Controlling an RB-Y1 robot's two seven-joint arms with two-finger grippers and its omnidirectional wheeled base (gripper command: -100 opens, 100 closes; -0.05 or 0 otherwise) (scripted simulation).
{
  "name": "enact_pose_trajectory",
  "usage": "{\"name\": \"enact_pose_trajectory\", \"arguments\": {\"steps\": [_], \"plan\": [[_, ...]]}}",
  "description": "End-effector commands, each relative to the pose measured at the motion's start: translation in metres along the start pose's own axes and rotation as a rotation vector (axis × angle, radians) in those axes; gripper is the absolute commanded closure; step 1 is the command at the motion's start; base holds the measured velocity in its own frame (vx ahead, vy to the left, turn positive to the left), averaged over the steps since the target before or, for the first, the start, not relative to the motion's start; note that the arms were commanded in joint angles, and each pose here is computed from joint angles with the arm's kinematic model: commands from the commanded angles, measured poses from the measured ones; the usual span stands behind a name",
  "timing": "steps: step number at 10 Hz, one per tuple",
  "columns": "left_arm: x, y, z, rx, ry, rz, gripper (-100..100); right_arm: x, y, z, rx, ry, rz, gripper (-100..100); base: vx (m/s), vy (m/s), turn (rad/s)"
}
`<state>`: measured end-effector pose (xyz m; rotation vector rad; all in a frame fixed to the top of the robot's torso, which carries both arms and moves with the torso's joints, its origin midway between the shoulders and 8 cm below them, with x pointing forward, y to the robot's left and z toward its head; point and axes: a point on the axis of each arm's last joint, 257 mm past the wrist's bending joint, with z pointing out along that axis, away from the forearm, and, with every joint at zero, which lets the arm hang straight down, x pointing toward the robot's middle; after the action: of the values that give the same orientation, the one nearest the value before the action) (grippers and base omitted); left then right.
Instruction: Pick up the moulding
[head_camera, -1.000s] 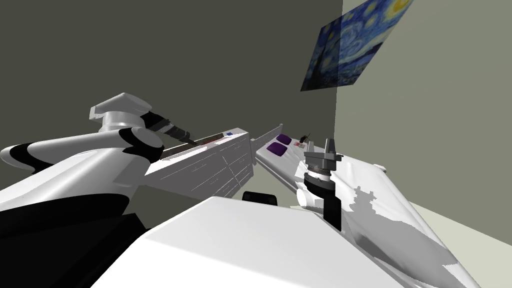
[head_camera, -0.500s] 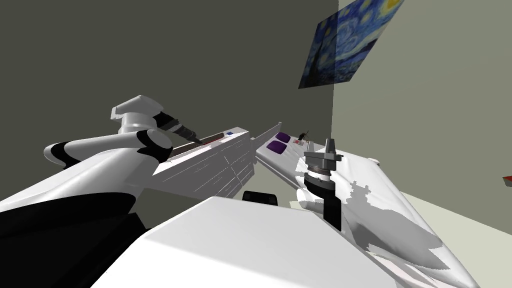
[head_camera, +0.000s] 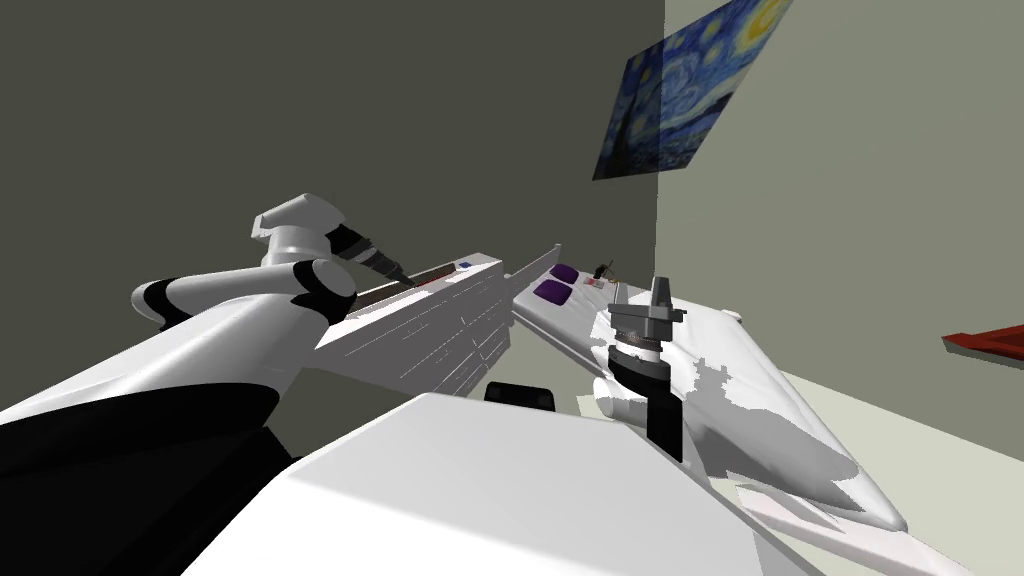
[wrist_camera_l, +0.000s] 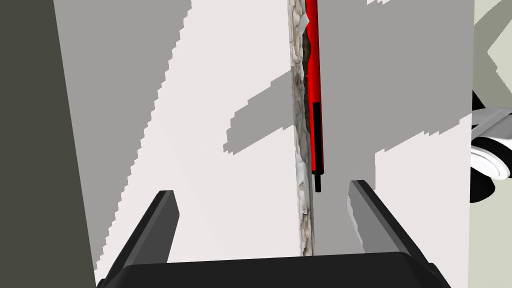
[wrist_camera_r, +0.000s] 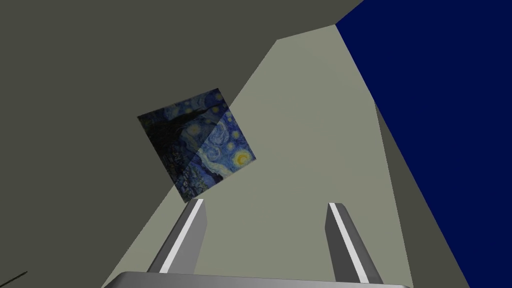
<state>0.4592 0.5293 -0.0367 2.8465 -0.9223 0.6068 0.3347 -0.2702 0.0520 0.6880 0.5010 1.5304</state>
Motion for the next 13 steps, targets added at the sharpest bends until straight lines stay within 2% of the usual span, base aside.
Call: {"name": "enact_pose_trajectory", "arguments": {"steps": [1,2,3,4,5,7,8,9,10,12,13], "plan": [[0.024,0.003,0.012,0.010,-0.005,-0.001,-100,0.000,0.000,0.000,0.000,0.000,0.000,0,-0.148,0.175,-0.122],[0.024,0.003,0.012,0.011,-0.005,-0.032,-100,0.000,0.000,0.000,0.000,0.000,0.000,0,-0.121,0.143,-0.102],[0.044,0.007,0.023,0.020,-0.007,-0.019,-100,0.000,0.000,0.000,0.000,0.000,0.000,0,-0.109,0.131,-0.124],[0.044,0.007,0.023,0.020,-0.007,-0.050,-100,0.000,0.000,0.000,0.000,0.000,0.000,0,-0.101,0.112,-0.078],[0.064,0.012,0.034,0.030,-0.007,-0.031,-100,0.000,0.000,0.000,0.000,0.000,0.000,0,-0.134,0.138,-0.122],[0.064,0.012,0.034,0.030,-0.007,-0.070,-100,0.000,0.000,0.000,0.000,0.000,0.000,0,-0.076,0.088,-0.045],[0.084,0.018,0.044,0.039,-0.005,-0.061,-100,0.000,0.000,0.000,0.000,0.000,0.000,0,-0.098,0.087,-0.105],[0.084,0.018,0.044,0.039,-0.004,-0.084,-100,0.000,0.000,0.000,0.000,0.000,0.000,0,-0.105,0.105,-0.104],[0.106,0.026,0.054,0.048,-0.001,-0.063,-100,0.000,0.000,0.000,0.000,0.000,0.000,0,-0.145,0.143,-0.144],[0.106,0.026,0.054,0.048,0.000,-0.103,-100,0.000,0.000,0.000,0.000,0.000,0.000,0,-0.091,0.092,-0.035],[0.127,0.035,0.064,0.057,0.006,-0.088,-100,0.000,0.000,0.000,0.000,0.000,0.000,0,-0.099,0.085,-0.115]]}}
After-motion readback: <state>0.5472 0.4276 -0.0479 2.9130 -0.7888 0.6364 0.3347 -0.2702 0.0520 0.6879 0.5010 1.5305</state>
